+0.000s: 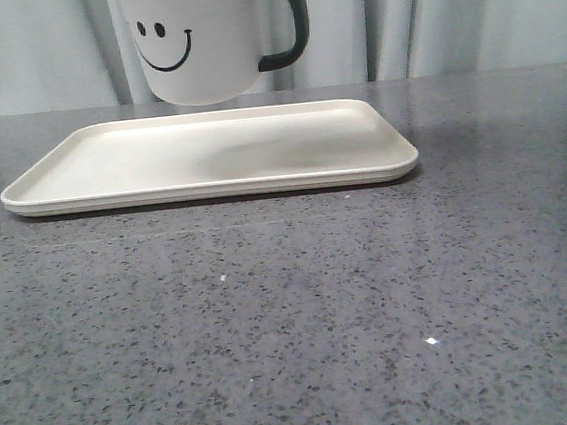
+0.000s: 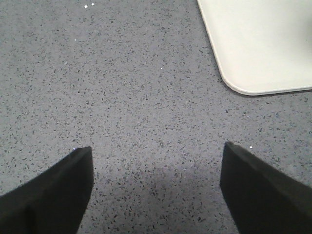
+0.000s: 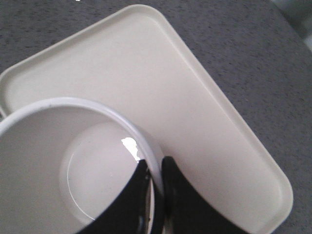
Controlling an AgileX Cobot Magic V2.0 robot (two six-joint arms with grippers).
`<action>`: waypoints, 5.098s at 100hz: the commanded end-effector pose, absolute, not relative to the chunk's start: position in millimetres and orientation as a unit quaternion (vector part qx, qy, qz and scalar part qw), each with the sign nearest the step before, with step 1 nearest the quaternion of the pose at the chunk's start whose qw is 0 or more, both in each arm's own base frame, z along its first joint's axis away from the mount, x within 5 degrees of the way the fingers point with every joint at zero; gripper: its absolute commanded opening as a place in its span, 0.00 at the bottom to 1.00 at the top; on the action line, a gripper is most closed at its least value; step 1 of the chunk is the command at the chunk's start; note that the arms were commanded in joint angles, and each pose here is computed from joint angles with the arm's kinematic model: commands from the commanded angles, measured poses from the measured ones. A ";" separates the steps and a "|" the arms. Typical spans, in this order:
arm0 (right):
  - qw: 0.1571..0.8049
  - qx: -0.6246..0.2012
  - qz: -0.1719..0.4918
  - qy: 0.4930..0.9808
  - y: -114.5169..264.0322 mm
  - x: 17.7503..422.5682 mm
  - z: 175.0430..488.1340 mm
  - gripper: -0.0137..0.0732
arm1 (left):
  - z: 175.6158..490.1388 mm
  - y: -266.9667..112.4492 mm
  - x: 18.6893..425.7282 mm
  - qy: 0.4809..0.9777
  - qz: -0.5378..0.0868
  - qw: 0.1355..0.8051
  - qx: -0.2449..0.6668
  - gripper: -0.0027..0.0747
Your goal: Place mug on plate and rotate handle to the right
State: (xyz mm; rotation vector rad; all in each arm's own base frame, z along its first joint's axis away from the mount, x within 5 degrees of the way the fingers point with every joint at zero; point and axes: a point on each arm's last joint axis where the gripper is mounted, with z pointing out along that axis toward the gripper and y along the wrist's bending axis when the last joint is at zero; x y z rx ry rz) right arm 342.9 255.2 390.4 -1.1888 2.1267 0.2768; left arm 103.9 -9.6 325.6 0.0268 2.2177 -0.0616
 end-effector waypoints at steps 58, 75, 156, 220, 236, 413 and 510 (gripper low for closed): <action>0.294 -0.610 0.180 0.713 238.7 362.8 383.7 0.09 | 338.1 -10.1 107.3 0.874 -0.032 0.485 0.007 0.73; 0.290 -0.622 0.180 0.705 244.6 362.1 379.2 0.09 | 338.1 -10.1 107.3 0.874 -0.032 0.485 0.007 0.73; 0.279 -0.627 0.177 0.706 252.8 374.1 357.4 0.09 | 338.1 -10.1 107.3 0.874 -0.032 0.485 0.007 0.73; 0.395 -0.555 0.153 0.716 255.7 390.1 376.6 0.69 | 337.8 -10.1 107.1 0.875 -0.032 0.484 0.007 0.73; 0.436 -0.503 0.129 0.734 245.4 387.4 402.0 0.69 | 337.9 -10.1 107.2 0.874 -0.032 0.485 0.007 0.73; 0.584 -0.163 -0.064 0.793 12.0 93.5 398.1 0.69 | 338.1 -10.1 107.2 0.874 -0.032 0.485 0.007 0.73; 0.557 -0.131 -0.036 0.819 15.9 98.4 364.8 0.08 | 338.1 -10.1 107.2 0.874 -0.032 0.485 0.007 0.09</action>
